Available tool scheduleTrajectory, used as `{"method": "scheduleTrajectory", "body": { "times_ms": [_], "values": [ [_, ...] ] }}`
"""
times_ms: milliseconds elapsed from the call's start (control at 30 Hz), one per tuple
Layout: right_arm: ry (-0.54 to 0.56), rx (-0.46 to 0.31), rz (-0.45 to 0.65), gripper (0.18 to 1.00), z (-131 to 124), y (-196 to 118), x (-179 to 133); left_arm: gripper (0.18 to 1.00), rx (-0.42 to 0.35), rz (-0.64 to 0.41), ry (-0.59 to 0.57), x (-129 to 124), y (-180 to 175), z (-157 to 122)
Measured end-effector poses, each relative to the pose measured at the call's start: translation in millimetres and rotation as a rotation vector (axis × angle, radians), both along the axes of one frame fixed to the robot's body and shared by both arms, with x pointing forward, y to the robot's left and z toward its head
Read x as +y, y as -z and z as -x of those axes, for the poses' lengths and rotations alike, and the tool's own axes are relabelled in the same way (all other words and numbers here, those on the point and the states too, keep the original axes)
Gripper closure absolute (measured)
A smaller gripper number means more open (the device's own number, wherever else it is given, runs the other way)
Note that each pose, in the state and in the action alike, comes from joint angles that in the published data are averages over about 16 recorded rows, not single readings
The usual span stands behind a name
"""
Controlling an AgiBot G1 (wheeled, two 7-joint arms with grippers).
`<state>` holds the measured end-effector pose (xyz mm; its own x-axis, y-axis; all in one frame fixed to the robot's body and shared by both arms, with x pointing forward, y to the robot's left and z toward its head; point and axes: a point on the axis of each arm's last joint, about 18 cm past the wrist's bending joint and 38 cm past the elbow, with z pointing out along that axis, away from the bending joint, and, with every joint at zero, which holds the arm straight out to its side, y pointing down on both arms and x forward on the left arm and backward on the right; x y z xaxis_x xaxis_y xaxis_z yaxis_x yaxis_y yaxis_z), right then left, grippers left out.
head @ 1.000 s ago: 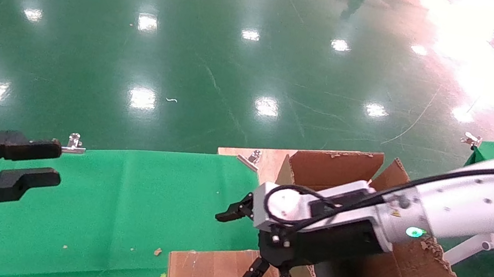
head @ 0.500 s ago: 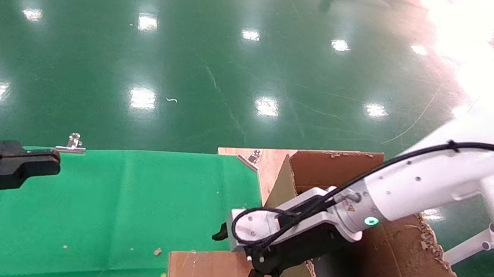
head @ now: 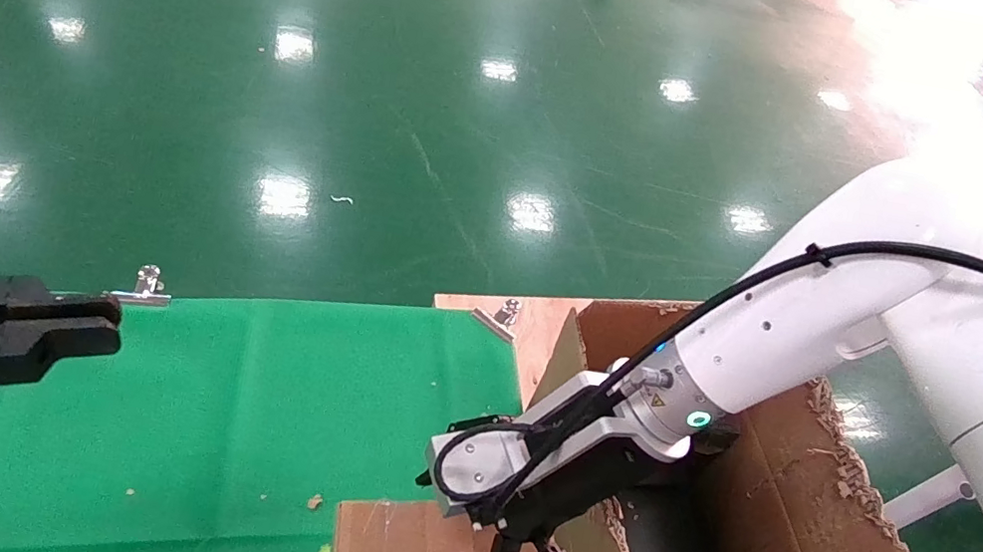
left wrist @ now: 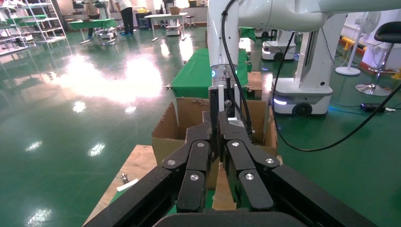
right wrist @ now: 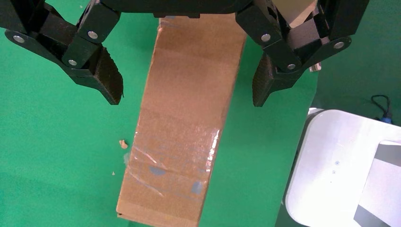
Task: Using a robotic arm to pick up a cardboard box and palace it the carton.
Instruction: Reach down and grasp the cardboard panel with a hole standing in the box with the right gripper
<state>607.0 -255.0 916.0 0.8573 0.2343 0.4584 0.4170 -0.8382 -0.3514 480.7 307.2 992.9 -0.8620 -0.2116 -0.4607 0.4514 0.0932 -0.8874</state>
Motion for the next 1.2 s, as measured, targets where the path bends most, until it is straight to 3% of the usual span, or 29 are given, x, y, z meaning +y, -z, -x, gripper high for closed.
{"method": "scheduleTrajectory", "body": {
  "times_ms": [400,600,767,933,1200],
  "values": [
    [-0.004,0.000,0.008,0.201,-1.1,-0.7,1.4,0.870,0.000,0.000,0.000,0.0,0.0,0.0],
    [-0.005,-0.001,0.004,0.258,-0.5,-0.5,1.2,0.739,0.000,0.000,0.000,0.0,0.0,0.0],
    [-0.006,-0.001,0.003,0.336,-0.2,-0.3,1.1,0.612,0.000,0.000,0.000,0.0,0.0,0.0],
    [-0.006,-0.001,0.002,0.451,0.0,-0.2,1.1,0.472,0.000,0.000,0.000,0.0,0.0,0.0],
    [-0.004,-0.001,-0.002,0.652,-0.2,0.1,1.1,0.312,0.000,0.000,0.000,0.0,0.0,0.0]
  ]
}}
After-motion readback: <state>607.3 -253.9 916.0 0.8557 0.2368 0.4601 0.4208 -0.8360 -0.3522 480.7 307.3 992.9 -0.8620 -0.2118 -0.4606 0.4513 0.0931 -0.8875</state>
